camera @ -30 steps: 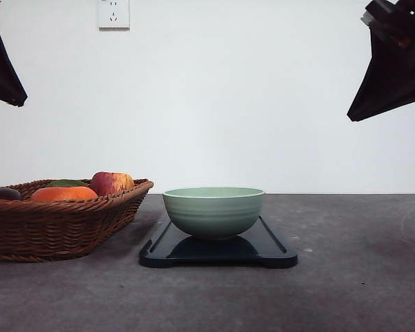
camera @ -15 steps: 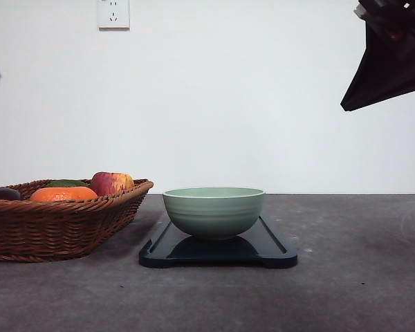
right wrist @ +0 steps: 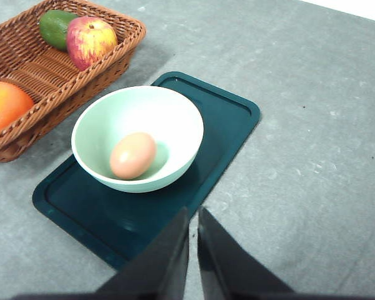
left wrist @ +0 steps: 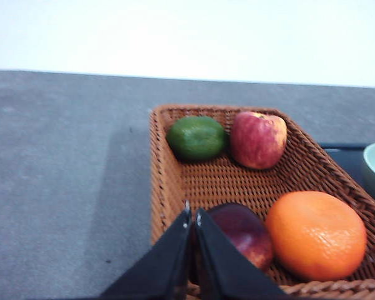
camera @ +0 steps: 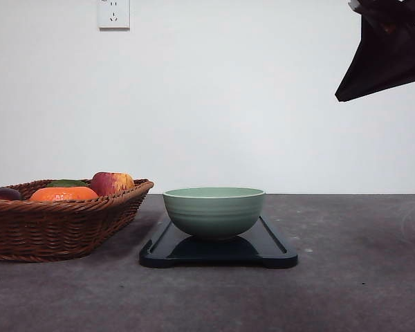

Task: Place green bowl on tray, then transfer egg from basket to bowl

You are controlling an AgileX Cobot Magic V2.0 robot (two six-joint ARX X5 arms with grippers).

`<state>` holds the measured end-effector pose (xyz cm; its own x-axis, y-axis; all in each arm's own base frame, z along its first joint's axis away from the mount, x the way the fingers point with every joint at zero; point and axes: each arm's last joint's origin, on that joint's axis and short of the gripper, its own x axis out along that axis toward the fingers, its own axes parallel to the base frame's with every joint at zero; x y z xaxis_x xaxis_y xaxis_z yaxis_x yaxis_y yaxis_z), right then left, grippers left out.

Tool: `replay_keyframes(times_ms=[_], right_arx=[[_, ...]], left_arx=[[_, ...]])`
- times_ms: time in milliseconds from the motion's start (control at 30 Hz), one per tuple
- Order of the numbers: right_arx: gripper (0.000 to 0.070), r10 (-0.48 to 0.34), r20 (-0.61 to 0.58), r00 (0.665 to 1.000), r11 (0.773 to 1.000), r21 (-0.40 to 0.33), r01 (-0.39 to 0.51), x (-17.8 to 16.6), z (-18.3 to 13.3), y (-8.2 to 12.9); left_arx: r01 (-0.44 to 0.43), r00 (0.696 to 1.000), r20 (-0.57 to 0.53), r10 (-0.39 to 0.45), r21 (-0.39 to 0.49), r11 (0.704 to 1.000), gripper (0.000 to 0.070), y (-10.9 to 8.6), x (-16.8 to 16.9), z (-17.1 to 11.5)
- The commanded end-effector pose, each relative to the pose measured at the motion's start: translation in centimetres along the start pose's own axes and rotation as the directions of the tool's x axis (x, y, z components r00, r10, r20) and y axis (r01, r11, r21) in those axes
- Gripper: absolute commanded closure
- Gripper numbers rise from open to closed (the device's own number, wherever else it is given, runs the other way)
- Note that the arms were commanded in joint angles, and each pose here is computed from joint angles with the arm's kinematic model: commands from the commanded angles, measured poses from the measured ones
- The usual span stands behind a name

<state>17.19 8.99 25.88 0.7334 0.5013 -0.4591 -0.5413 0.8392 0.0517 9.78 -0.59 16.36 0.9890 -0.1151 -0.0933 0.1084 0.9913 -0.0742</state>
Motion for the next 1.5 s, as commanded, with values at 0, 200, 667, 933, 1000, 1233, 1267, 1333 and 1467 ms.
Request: replay_keyframes(times_ms=[0, 200, 667, 933, 1000, 1233, 1267, 1333, 1467], right_arx=[[0.0684, 0.007, 0.008, 1.000, 1.000, -0.007, -0.007, 0.1, 0.1, 0.1], [0.0684, 0.007, 0.009, 1.000, 1.000, -0.007, -0.007, 0.1, 0.2, 0.1], [0.0684, 0.007, 0.008, 1.000, 1.000, -0.007, -0.007, 0.1, 0.2, 0.1], [0.0684, 0.001, 0.007, 1.000, 1.000, -0.023, 0.000, 0.1, 0.1, 0.1], [0.0684, -0.059, 0.016, 0.998, 0.996, -0.071, 0.060, -0.2, 0.0, -0.4], [0.0684, -0.238, 0.158, 0.958, 0.971, 0.016, 0.238, -2.1, -3.9, -2.9], [0.0684, -0.268, 0.186, 0.945, 0.963, 0.028, 0.267, -2.6, -4.8, -3.2], [0.0684, -0.321, 0.238, 0.917, 0.947, 0.050, 0.318, -3.3, -6.5, -3.6], [0.0684, -0.410, 0.322, 0.853, 0.911, 0.092, 0.403, -4.6, -9.6, -3.9]], left_arx=[[-0.009, 0.999, 0.032, 0.008, 0.014, 1.000, 0.0700, 0.1, -0.1, -0.2], [-0.036, 0.999, 0.028, 0.035, 0.024, 0.999, 0.0700, 0.4, -0.1, -0.3], [-0.036, 0.999, 0.024, 0.036, 0.023, 0.999, 0.0700, 0.4, -0.1, -0.4], [-0.036, 0.999, 0.024, 0.036, 0.023, 0.999, 0.0700, 0.4, -0.1, -0.4], [-0.036, 0.999, 0.024, 0.036, 0.023, 0.999, 0.0700, 0.4, -0.1, -0.4], [-0.035, 0.999, 0.024, 0.035, 0.023, 0.999, 0.0700, 0.4, -0.1, -0.4], [-0.035, 0.999, 0.024, 0.035, 0.023, 0.999, 0.0700, 0.4, -0.1, -0.4], [-0.035, 0.999, 0.024, 0.035, 0.023, 0.999, 0.0700, 0.4, -0.1, -0.4], [-0.036, 0.999, 0.024, 0.035, 0.023, 0.999, 0.0700, 0.4, -0.1, -0.4]])
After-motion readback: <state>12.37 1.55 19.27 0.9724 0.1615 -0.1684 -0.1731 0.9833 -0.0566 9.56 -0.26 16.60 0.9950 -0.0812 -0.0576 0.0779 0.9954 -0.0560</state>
